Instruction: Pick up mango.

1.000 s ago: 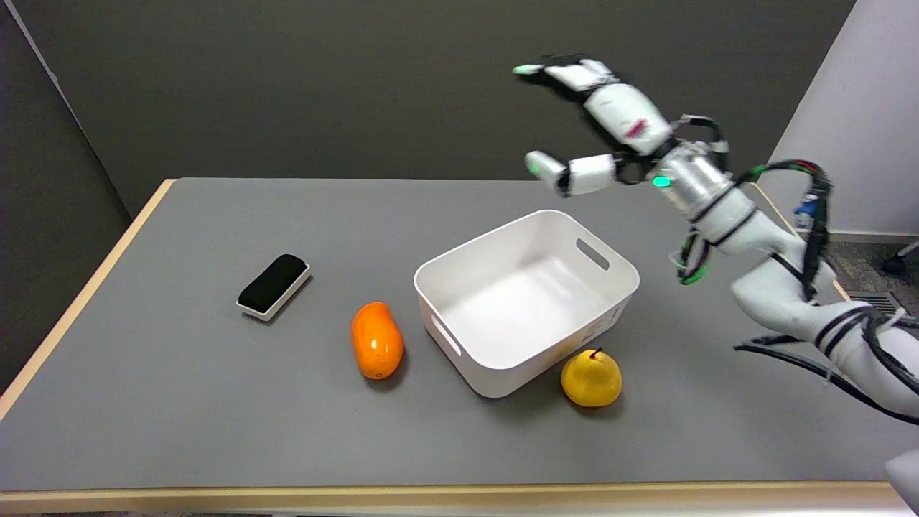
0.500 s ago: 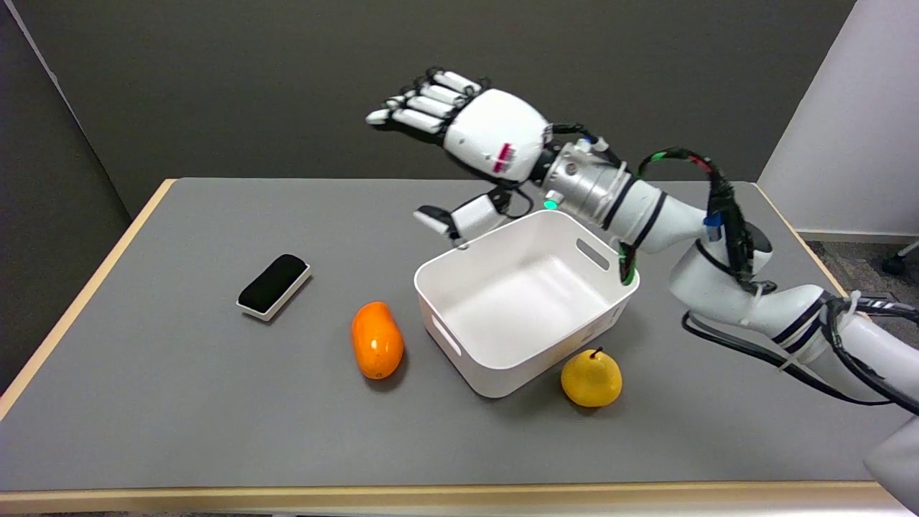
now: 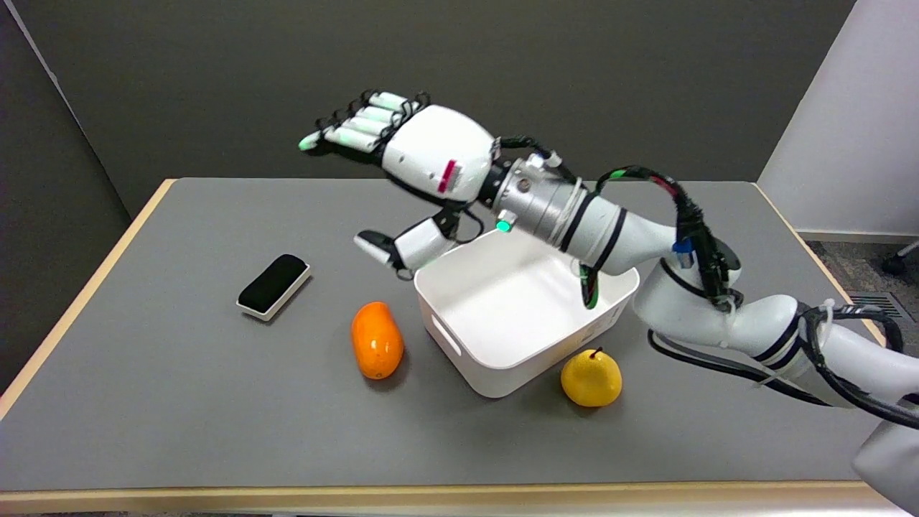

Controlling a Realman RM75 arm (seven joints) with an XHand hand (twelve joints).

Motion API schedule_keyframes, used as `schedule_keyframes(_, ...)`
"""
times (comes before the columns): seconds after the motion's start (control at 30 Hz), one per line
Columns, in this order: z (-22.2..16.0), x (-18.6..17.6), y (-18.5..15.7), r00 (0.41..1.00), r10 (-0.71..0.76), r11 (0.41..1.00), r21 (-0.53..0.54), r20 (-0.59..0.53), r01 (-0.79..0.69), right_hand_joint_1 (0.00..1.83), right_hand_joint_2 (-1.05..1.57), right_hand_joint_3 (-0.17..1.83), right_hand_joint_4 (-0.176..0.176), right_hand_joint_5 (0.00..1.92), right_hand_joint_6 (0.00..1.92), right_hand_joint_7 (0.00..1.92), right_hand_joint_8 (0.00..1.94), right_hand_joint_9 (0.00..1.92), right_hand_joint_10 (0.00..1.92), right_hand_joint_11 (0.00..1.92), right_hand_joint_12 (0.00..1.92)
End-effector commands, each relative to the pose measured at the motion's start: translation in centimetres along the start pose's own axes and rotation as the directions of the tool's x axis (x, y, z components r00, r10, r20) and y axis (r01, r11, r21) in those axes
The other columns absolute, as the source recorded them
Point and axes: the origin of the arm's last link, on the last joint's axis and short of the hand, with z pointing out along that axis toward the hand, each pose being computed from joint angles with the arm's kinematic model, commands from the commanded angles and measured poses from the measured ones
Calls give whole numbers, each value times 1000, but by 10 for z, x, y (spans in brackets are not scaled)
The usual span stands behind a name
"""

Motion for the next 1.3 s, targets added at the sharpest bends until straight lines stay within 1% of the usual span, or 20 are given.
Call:
schedule_keyframes(0.03,27,-66,-50,973,-114,991,91,201,98,598,611,991,41,192,445,307,385,237,704,105,1124)
schedule_keyframes(0.17,33,-88,-59,952,-180,979,140,247,149,615,603,990,46,175,435,288,371,217,689,87,1101)
schedule_keyframes(0.27,35,-104,-60,940,-201,974,160,277,161,626,597,989,48,166,428,274,362,205,680,77,1092)
schedule_keyframes(0.37,34,-119,-56,928,-213,972,168,307,167,682,596,954,49,174,392,284,323,205,671,51,1156)
schedule_keyframes(0.47,32,-127,-46,916,-220,972,150,336,178,684,595,957,52,159,381,268,312,195,657,48,1150)
schedule_keyframes(0.63,17,-128,-27,896,-251,967,131,366,218,686,593,962,56,138,364,243,296,178,638,39,1136)
schedule_keyframes(0.8,-5,-122,-23,886,-263,964,122,382,234,687,587,960,54,128,356,225,287,163,626,29,1126)
schedule_keyframes(1.07,-36,-114,-23,871,-270,963,103,410,250,677,576,957,53,126,354,220,285,151,624,22,1126)
schedule_keyframes(1.3,-48,-114,-33,874,-251,968,107,417,227,670,567,952,50,127,354,213,282,136,619,15,1128)
